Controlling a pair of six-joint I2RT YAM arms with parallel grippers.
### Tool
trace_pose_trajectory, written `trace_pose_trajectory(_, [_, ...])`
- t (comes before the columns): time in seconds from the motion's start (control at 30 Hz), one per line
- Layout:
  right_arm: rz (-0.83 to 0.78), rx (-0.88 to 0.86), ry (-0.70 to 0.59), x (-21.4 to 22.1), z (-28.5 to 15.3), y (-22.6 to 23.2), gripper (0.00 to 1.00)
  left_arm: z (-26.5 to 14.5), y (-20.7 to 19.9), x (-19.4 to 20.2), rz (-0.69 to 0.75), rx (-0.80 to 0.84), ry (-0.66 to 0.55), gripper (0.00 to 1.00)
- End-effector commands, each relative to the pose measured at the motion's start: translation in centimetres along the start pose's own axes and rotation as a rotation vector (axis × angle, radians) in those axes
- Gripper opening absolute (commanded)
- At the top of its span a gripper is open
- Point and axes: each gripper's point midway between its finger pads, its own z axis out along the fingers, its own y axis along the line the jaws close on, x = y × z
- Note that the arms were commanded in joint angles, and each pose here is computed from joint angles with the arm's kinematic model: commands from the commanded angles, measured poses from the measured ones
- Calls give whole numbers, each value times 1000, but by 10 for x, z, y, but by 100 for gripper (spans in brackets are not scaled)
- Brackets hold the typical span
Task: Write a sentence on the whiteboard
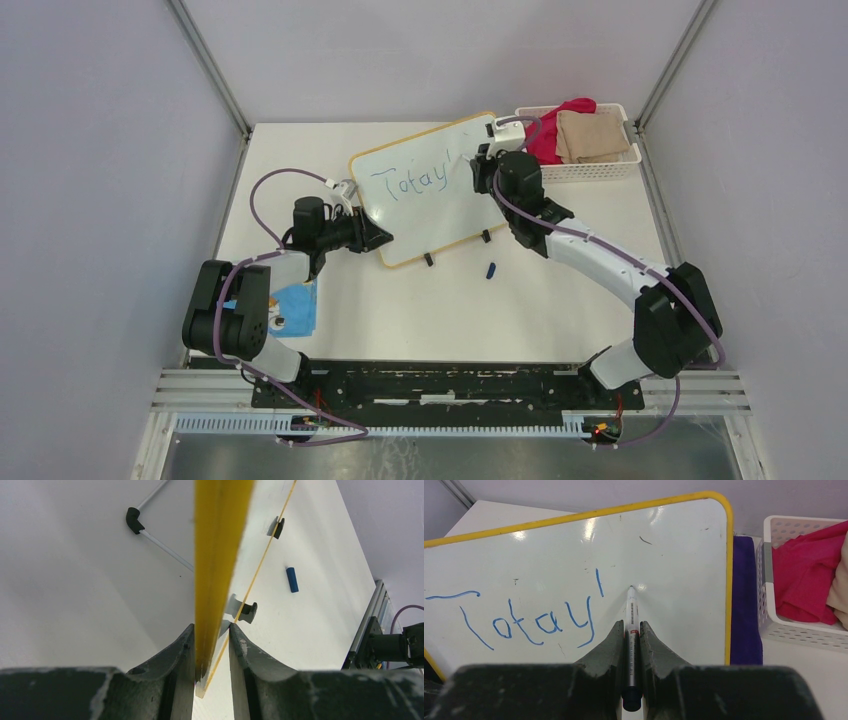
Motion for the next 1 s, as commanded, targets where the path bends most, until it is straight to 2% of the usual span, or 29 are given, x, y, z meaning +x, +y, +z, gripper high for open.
trace_pose_trajectory(0.0, [23,-14,-57,-27,5,6,0,0,-5,-21,105,1,-40,35])
trace_pose_trajectory(0.33, [23,-78,-41,-22,6,17,0,1,-5,-21,107,1,-39,35])
trace_pose_trajectory(0.6, [23,-100,5,-1,3,20,0,0,-5,-21,107,1,-39,35])
trace_pose_trajectory(0.97, [21,-1,32,19,-8,-4,0,1,-6,-20,108,1,-37,35])
